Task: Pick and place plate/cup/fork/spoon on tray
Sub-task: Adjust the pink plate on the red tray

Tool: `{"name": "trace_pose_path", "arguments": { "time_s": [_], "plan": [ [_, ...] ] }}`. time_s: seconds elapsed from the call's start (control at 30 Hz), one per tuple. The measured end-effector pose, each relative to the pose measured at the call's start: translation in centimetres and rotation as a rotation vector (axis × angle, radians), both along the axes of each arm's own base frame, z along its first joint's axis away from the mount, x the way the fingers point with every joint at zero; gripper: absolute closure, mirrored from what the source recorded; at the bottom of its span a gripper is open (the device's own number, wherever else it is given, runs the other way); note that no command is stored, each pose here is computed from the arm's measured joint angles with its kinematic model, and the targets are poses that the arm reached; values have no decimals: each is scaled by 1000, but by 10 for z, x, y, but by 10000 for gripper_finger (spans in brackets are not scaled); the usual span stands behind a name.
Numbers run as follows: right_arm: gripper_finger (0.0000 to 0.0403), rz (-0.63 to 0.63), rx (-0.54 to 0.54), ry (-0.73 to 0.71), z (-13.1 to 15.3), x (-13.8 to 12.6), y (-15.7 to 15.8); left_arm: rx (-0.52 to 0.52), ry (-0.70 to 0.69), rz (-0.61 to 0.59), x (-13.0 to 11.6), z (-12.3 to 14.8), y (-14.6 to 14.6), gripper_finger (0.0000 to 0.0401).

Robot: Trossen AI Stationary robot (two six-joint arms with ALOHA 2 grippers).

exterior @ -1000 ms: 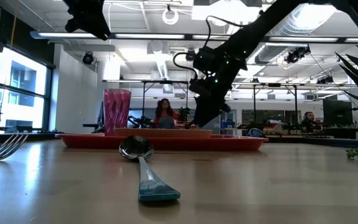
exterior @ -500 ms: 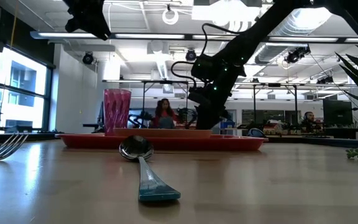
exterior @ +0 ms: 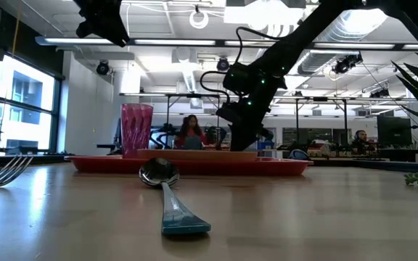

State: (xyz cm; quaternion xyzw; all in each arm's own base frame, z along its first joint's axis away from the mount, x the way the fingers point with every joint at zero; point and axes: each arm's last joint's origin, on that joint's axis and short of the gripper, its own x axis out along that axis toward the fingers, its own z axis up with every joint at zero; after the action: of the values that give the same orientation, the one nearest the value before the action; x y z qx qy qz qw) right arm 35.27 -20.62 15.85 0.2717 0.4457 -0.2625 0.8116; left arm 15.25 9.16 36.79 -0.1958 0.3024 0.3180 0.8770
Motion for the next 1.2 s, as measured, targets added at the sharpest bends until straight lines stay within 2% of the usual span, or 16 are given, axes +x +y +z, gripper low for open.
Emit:
{"name": "trace_pose_path", "arguments": {
  "time_s": [0.2, 0.5, 0.7, 1.2],
  "plan": [
    [399, -110, -14, -39, 2, 3, -3, 0, 0, 0, 0, 0, 0, 299],
    [400, -192, -30, -60, 4, 3, -7, 0, 0, -1, 0, 0, 0, 299],
    [400, -247, 2, -72, 2, 2, -9, 0, 1, -1, 0, 0, 0, 299],
    [392, -255, 4, -63, -3, 5, -5, 0, 0, -1, 0, 0, 0, 299]
  ]
}}
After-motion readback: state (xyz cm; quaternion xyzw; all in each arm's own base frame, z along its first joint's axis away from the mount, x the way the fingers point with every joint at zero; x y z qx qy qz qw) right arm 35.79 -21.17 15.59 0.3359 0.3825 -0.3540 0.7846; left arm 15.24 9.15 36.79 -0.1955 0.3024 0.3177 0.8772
